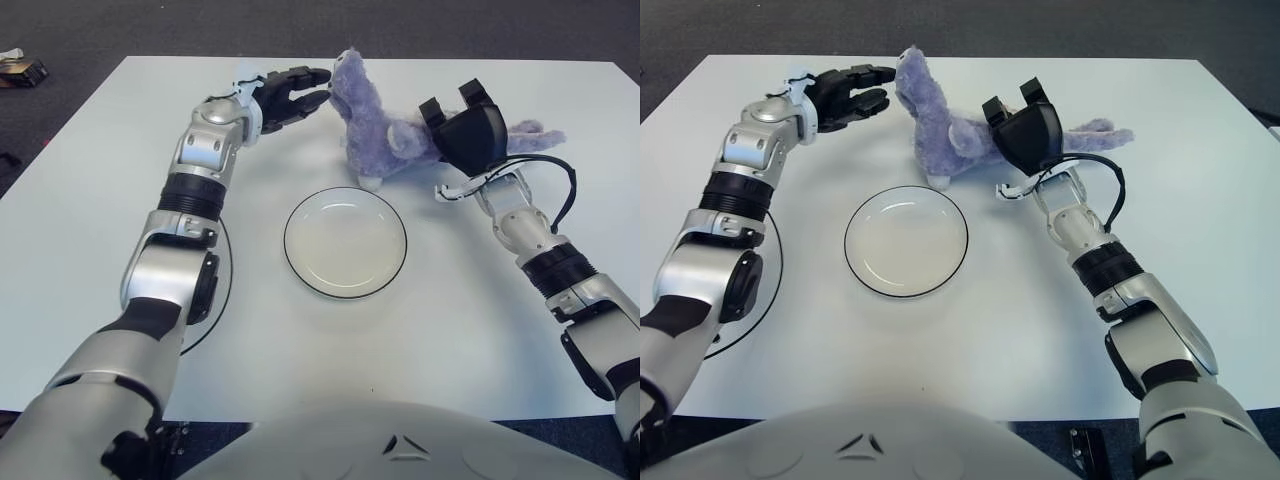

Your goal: Put the doll into the plate.

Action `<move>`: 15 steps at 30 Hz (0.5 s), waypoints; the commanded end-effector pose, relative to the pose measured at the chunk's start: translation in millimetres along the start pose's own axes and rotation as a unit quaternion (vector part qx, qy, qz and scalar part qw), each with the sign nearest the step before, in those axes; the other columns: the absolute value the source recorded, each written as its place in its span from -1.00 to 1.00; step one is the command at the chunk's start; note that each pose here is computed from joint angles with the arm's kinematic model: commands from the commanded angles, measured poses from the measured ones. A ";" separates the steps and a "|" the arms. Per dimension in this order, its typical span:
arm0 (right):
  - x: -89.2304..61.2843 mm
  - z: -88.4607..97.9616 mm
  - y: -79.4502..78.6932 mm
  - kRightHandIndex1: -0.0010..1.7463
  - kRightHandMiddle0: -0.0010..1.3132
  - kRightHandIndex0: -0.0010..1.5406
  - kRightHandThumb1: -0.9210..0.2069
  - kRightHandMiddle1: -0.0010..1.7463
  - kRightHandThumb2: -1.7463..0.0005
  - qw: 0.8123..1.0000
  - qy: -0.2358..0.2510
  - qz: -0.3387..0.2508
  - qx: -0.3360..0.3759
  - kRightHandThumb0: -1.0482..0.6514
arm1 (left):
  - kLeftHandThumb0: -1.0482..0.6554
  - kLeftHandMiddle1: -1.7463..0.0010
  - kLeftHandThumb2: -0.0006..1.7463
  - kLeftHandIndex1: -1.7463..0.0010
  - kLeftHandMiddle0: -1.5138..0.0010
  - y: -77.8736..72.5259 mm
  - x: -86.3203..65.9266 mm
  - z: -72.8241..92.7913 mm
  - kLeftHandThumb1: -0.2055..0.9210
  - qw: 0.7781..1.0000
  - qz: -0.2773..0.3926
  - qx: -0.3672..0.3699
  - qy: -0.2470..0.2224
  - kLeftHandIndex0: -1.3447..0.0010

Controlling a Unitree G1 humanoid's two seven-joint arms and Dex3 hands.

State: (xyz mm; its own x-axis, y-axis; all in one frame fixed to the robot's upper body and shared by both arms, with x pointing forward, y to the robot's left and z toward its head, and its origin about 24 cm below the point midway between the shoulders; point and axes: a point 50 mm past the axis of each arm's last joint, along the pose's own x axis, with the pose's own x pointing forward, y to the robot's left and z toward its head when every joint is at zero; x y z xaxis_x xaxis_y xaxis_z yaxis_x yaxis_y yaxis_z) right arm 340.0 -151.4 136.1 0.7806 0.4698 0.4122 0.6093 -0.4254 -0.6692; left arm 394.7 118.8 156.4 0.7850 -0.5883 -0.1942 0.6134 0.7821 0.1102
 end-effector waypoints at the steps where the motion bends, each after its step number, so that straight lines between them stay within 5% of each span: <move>1: 3.1 -5.8 -4.6 1.00 -0.17 -0.15 -0.44 0.77 0.10 1.000 0.010 -0.015 -0.008 -0.23 | -0.74 1.00 -0.98 0.89 0.74 -6.7 9.3 20.0 0.99 0.998 -0.009 0.026 -0.049 0.75; 13: 1.3 -4.8 -4.4 1.00 -0.18 -0.14 -0.43 0.78 0.07 1.000 0.005 -0.022 -0.010 -0.23 | -0.73 1.00 -1.00 0.93 0.78 -10.4 18.0 24.0 0.98 0.997 -0.005 0.039 -0.063 0.73; 15: -1.8 -0.5 -5.3 1.00 -0.18 -0.14 -0.42 0.78 0.07 1.000 -0.004 -0.030 -0.006 -0.23 | -0.73 1.00 -1.00 0.93 0.78 -20.9 28.5 32.1 0.97 0.996 0.011 0.058 -0.074 0.73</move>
State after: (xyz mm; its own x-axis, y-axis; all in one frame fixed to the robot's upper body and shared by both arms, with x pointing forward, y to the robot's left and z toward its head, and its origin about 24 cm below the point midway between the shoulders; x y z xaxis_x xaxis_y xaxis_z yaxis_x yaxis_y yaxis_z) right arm 338.9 -152.0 136.2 0.7707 0.4775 0.4218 0.6223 -0.4223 -0.6591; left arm 403.6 92.9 169.8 0.7825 -0.6176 -0.0795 0.6207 0.7635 0.1786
